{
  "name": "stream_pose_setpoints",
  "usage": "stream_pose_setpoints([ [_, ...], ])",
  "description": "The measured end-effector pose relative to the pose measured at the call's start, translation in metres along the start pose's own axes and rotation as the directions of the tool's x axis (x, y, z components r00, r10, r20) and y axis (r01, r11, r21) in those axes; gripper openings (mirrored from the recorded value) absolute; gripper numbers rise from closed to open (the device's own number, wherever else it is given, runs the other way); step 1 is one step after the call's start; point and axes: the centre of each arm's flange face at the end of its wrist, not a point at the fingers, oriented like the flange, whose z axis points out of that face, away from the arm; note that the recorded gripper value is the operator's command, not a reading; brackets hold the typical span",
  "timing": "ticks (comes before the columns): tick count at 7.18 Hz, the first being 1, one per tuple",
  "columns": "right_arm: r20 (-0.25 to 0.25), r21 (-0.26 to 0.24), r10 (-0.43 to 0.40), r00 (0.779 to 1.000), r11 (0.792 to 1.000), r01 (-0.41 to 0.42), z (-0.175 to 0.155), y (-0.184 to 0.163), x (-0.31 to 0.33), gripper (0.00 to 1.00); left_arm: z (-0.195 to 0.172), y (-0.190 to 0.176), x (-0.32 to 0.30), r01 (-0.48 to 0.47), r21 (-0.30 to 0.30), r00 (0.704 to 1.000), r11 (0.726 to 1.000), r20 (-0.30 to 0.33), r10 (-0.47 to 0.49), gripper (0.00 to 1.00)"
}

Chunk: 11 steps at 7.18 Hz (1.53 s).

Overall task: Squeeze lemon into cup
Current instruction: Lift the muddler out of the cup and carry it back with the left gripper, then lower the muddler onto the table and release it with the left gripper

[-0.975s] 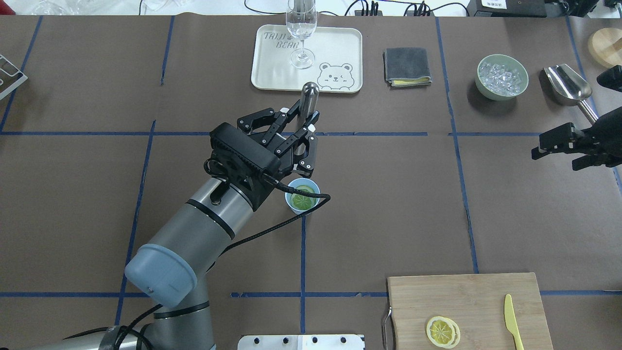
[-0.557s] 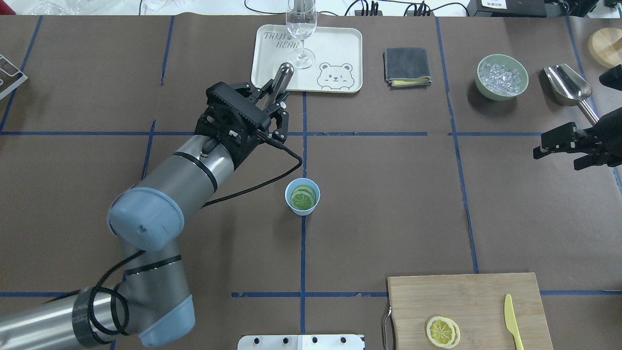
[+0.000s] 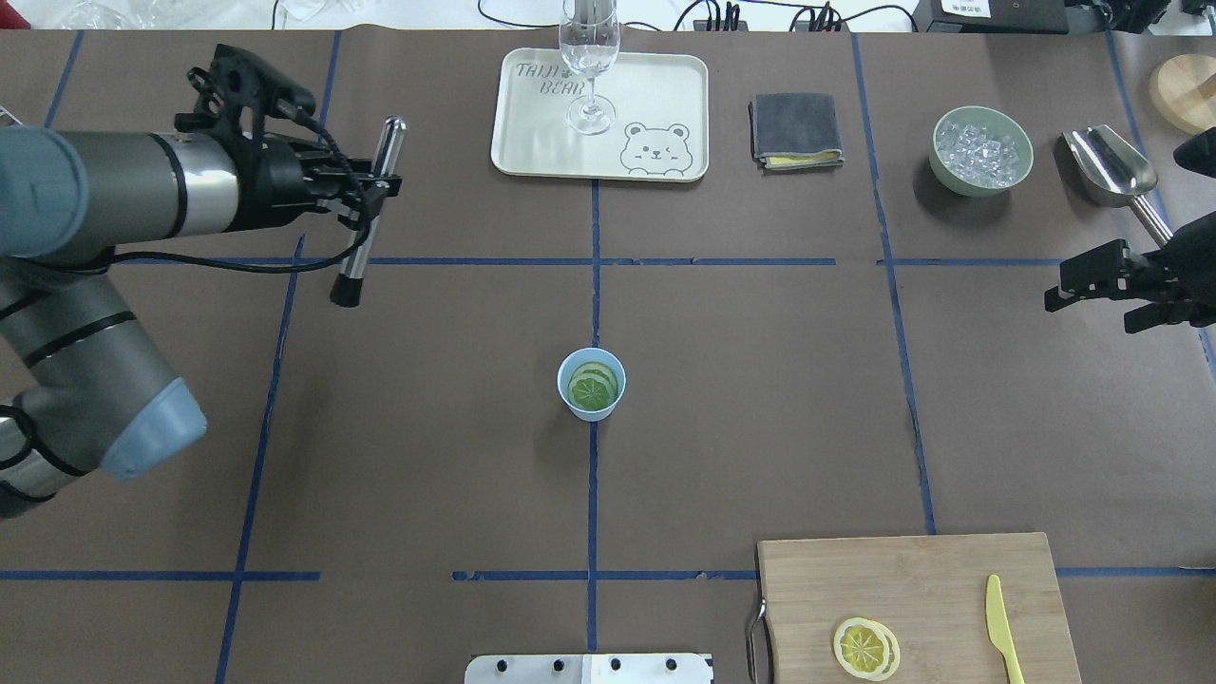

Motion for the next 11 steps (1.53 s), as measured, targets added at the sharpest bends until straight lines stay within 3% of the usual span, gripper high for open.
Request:
stream_pose_setpoints([
  [2, -0.003, 0.001, 0.004, 1.000, 1.000, -0.004, 0.000, 0.000, 0.002, 1.00, -0.022, 0.088, -0.092, 0.129, -0.191, 0.983, 0.973, 0.150, -0.101, 0.00],
  [3, -0.004, 0.003, 0.005, 1.000, 1.000, -0.005, -0.001, 0.000, 0.003, 1.00, -0.026, 0.114, -0.118, 0.242, -0.296, 0.959, 0.924, 0.219, -0.181, 0.00],
  [4, -0.003, 0.005, 0.006, 1.000, 1.000, -0.006, -0.001, 0.000, 0.003, 1.00, -0.025, 0.128, -0.133, 0.369, -0.388, 0.918, 0.845, 0.294, -0.266, 0.00],
  [5, -0.004, 0.005, 0.008, 1.000, 1.000, -0.008, -0.002, 0.000, 0.004, 1.00, -0.021, 0.141, -0.145, 0.469, -0.438, 0.871, 0.767, 0.374, -0.319, 0.00],
  [6, -0.004, 0.006, 0.009, 1.000, 1.000, -0.009, -0.002, 0.000, 0.005, 1.00, -0.017, 0.154, -0.155, 0.529, -0.462, 0.835, 0.712, 0.435, -0.337, 0.00],
  [8, -0.005, 0.009, 0.012, 1.000, 1.000, -0.012, -0.004, 0.000, 0.007, 1.00, -0.002, 0.175, -0.175, 0.552, -0.499, 0.817, 0.668, 0.482, -0.315, 0.00],
  [11, -0.004, 0.009, 0.012, 1.000, 1.000, -0.012, -0.004, 0.000, 0.006, 1.00, 0.009, 0.180, -0.181, 0.539, -0.523, 0.826, 0.660, 0.480, -0.294, 0.00],
])
